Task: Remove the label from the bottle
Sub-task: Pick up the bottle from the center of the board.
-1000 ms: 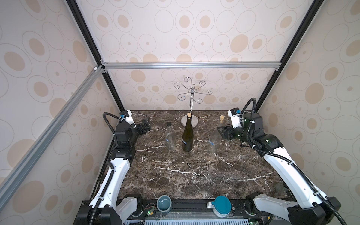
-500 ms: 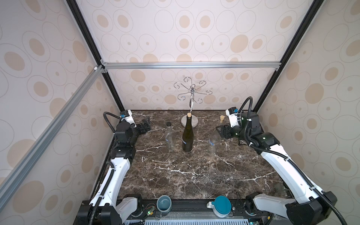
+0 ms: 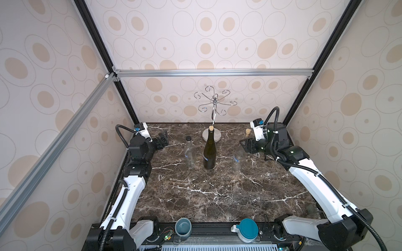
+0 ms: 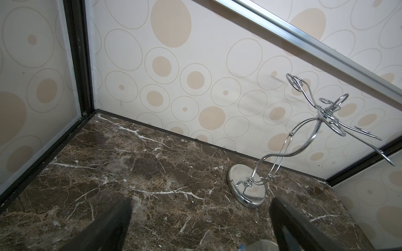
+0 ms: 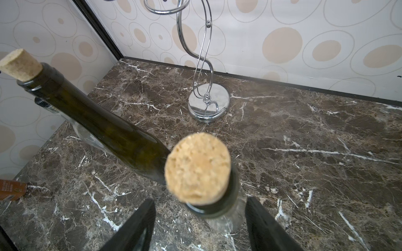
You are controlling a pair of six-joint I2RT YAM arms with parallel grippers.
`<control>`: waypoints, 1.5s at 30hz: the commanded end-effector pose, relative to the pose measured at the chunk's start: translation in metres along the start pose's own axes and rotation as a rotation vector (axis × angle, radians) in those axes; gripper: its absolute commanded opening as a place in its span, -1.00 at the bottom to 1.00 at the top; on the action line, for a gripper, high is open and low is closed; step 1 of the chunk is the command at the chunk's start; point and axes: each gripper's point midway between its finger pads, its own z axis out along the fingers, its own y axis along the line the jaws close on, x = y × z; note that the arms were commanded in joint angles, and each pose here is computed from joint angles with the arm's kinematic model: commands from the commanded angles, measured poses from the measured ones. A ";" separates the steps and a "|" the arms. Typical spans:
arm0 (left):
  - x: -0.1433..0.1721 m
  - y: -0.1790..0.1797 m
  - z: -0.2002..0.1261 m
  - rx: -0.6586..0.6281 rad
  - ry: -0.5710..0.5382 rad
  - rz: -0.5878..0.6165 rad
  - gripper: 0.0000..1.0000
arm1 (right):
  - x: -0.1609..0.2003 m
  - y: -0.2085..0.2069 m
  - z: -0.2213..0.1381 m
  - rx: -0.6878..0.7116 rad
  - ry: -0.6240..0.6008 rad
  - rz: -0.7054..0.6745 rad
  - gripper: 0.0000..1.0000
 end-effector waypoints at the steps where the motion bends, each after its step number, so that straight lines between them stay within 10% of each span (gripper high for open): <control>1: -0.020 -0.011 -0.001 0.028 -0.041 0.025 1.00 | -0.010 0.005 -0.002 -0.001 -0.025 -0.020 0.36; 45: -0.027 -0.023 0.005 0.077 -0.025 0.035 1.00 | -0.023 0.019 -0.011 -0.055 -0.032 -0.170 -0.46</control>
